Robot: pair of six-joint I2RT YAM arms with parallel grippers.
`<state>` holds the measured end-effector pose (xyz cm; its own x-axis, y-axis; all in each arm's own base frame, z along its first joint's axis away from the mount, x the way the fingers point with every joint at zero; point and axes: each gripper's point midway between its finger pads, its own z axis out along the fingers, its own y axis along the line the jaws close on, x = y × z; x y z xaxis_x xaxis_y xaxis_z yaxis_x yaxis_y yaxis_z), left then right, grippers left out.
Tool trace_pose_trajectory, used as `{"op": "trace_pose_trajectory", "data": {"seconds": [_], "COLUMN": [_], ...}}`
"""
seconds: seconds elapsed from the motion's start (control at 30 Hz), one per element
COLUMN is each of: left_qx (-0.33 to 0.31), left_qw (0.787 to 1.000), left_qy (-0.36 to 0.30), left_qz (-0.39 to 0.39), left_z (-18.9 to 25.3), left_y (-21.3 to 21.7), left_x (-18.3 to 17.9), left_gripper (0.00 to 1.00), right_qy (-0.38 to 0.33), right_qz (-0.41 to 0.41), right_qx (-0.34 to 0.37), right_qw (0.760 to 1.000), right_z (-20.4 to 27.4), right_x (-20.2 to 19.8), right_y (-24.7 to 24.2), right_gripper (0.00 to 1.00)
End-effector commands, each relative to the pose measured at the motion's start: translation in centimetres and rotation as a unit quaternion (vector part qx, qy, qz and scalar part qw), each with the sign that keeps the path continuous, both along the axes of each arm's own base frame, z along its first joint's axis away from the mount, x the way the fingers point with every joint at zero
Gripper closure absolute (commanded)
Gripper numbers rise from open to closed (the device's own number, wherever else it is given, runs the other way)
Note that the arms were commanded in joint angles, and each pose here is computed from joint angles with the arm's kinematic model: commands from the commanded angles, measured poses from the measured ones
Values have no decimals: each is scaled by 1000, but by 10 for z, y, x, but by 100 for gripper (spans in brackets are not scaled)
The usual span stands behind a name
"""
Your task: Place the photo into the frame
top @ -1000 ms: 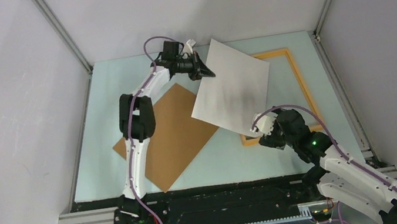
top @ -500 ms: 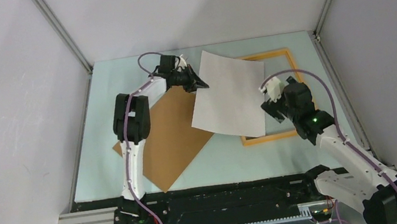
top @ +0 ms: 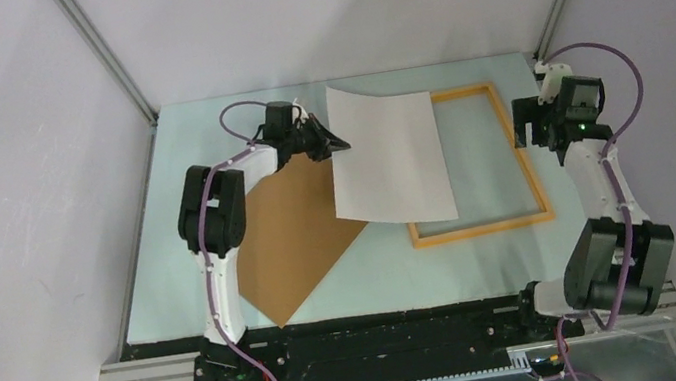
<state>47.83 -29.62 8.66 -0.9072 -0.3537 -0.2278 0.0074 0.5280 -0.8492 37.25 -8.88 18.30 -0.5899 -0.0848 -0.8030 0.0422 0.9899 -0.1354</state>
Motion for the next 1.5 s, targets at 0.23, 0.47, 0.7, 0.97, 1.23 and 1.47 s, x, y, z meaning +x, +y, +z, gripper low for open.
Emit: {"op": "trace_pose_trajectory", "data": {"seconds": [0.23,0.47,0.7,0.97,1.23,1.47], "left_qx": [-28,-19,-20,-27,-29,-27], "left_qw": [999,999,999,998,998,998], "left_qy": [-18,-12,-3,16,27,27], "left_qz": [31,34,46,52,51,49], "left_z": [33,29,30,28,24,21], "left_y": [-12,-8,-8,-8,-8,-8], "left_x": [-8,-20,-24,-28,-34,-38], "left_gripper": [100,100,100,100,100,100], "right_qy": [62,121,154,180,212,228], "right_qz": [-16,-18,-11,9,33,53], "right_qx": [136,175,209,242,269,289], "right_qw": [989,977,966,953,939,928], "right_z": [-46,-89,-111,-125,-133,-136], "right_x": [35,49,55,55,47,28], "right_y": [-13,-23,-16,2,29,53], "right_gripper": [11,12,13,14,17,19]}}
